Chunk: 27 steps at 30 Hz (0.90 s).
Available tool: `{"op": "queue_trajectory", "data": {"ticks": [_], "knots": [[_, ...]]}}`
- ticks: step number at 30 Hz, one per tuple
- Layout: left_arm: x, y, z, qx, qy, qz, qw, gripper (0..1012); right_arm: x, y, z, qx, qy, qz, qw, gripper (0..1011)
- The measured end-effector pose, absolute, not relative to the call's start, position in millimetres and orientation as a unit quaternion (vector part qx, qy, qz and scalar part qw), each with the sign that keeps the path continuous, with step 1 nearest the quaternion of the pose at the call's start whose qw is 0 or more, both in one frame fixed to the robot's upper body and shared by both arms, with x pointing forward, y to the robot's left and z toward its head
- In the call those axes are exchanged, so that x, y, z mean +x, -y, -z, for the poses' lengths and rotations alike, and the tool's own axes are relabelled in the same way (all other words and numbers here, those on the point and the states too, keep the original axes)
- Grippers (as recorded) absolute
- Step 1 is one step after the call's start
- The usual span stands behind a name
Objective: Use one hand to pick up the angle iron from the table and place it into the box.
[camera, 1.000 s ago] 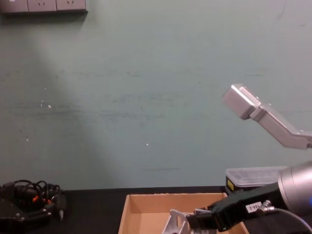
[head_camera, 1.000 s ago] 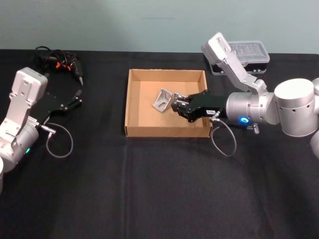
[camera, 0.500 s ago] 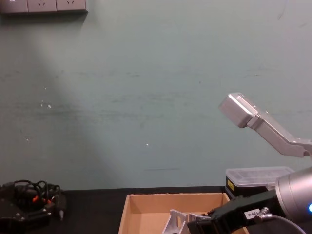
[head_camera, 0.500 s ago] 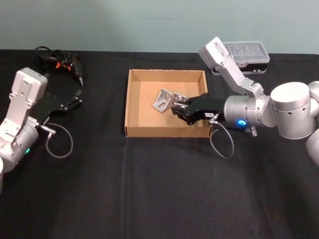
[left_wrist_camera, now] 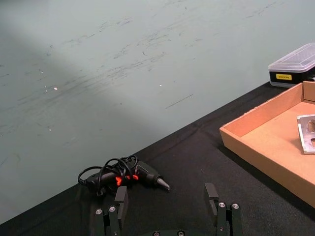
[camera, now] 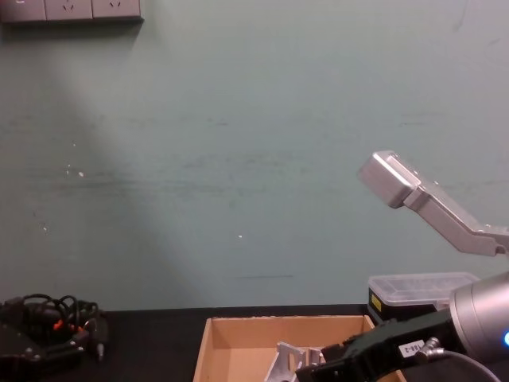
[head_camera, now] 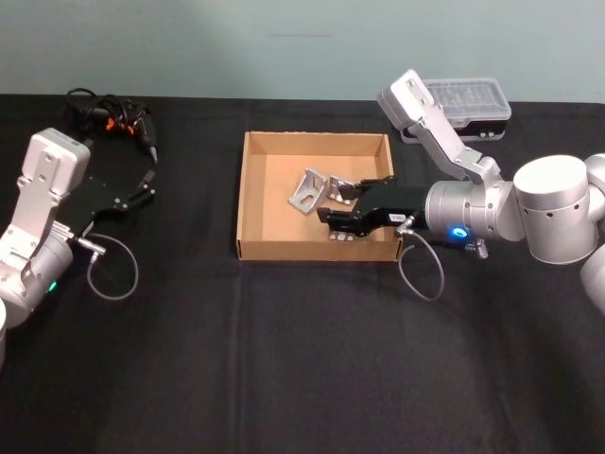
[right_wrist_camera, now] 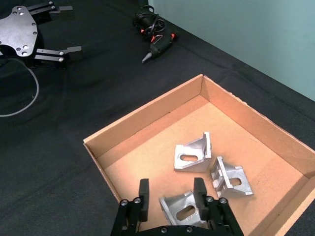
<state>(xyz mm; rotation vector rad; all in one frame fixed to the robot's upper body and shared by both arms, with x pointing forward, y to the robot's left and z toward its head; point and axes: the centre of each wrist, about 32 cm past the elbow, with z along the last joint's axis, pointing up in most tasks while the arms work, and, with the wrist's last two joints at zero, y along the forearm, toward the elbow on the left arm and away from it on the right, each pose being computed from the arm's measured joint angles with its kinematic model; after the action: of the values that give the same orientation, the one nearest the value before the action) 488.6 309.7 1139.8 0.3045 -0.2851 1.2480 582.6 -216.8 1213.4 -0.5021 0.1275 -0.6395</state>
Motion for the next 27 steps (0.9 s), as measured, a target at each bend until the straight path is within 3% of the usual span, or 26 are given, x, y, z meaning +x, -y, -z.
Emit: {"op": "queue_trajectory", "data": {"ticks": [5,16,27], "knots": [[489,-310,-1140,0.141,0.132,-0.580,0.791,1011,583,217,-1213,-0.244,-0.062,0.311,0.917,729],[489,-310,-1140,0.142,0.132,-0.580,0.791,1011,578,218,-1214,-0.226,-0.055,0.303,0.924,1002],[489,-310,-1140,0.141,0.132,-0.580,0.791,1011,551,229,-1218,-0.128,-0.016,0.324,0.937,1003]]}}
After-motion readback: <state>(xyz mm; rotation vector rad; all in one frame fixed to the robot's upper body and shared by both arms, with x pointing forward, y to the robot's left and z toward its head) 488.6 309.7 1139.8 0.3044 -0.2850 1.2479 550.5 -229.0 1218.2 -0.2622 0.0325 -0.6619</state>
